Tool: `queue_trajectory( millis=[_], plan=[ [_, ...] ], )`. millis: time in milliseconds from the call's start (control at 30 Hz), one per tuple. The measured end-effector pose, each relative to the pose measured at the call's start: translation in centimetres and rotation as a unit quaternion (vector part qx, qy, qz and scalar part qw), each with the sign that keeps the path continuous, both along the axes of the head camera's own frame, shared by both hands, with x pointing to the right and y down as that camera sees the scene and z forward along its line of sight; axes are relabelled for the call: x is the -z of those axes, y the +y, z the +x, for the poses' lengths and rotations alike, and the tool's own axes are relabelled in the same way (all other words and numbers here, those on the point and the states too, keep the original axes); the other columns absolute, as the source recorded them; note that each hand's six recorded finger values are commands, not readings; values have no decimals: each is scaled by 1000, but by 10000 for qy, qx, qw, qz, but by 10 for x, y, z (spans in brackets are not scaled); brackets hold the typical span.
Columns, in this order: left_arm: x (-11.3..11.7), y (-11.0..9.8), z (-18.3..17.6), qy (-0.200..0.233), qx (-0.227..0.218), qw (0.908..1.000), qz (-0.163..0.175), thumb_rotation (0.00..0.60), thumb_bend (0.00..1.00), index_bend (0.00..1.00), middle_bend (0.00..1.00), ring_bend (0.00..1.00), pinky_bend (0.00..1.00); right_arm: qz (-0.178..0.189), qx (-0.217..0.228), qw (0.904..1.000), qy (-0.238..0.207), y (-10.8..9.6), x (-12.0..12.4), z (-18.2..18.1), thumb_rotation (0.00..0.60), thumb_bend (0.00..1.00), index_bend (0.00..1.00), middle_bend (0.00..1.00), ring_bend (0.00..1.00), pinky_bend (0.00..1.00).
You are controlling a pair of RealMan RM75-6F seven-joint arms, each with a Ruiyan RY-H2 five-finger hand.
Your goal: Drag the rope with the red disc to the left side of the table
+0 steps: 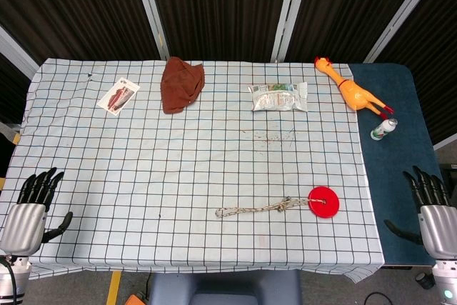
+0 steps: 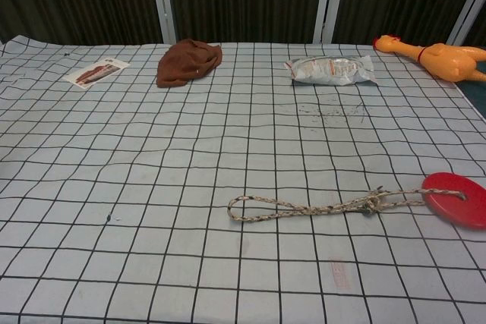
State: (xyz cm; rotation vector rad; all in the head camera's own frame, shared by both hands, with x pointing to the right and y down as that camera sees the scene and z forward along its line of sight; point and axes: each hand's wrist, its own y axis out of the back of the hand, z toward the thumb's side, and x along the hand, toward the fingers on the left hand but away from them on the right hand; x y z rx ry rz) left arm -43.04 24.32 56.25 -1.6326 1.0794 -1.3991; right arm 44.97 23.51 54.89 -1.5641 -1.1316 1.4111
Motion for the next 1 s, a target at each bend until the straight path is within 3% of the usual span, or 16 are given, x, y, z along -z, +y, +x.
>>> queue_trajectory(
  millis=[267, 567, 767, 1000],
  plan=[
    [-1, 1, 7, 60, -99, 9999, -60, 600, 363, 0, 0, 0, 0, 16, 11, 10000, -18, 0, 1, 0, 600, 246, 0, 0, 0, 0],
    [-12, -12, 62, 351, -966, 9944, -255, 600, 363, 0, 0, 0, 0, 34, -59, 10000, 13, -2, 1, 2, 600, 245, 0, 0, 0, 0],
    [-30, -20, 124, 725, -1789, 9802, -444, 600, 361, 0, 0, 0, 0, 40, -26, 10000, 71, -11, 2, 4, 600, 245, 0, 0, 0, 0],
    [-60, -18, 209, 1309, -2488, 9553, -914, 600, 361, 0, 0, 0, 0, 41, -102, 9999, 58, -14, 4, 10, 600, 245, 0, 0, 0, 0]
  ],
)
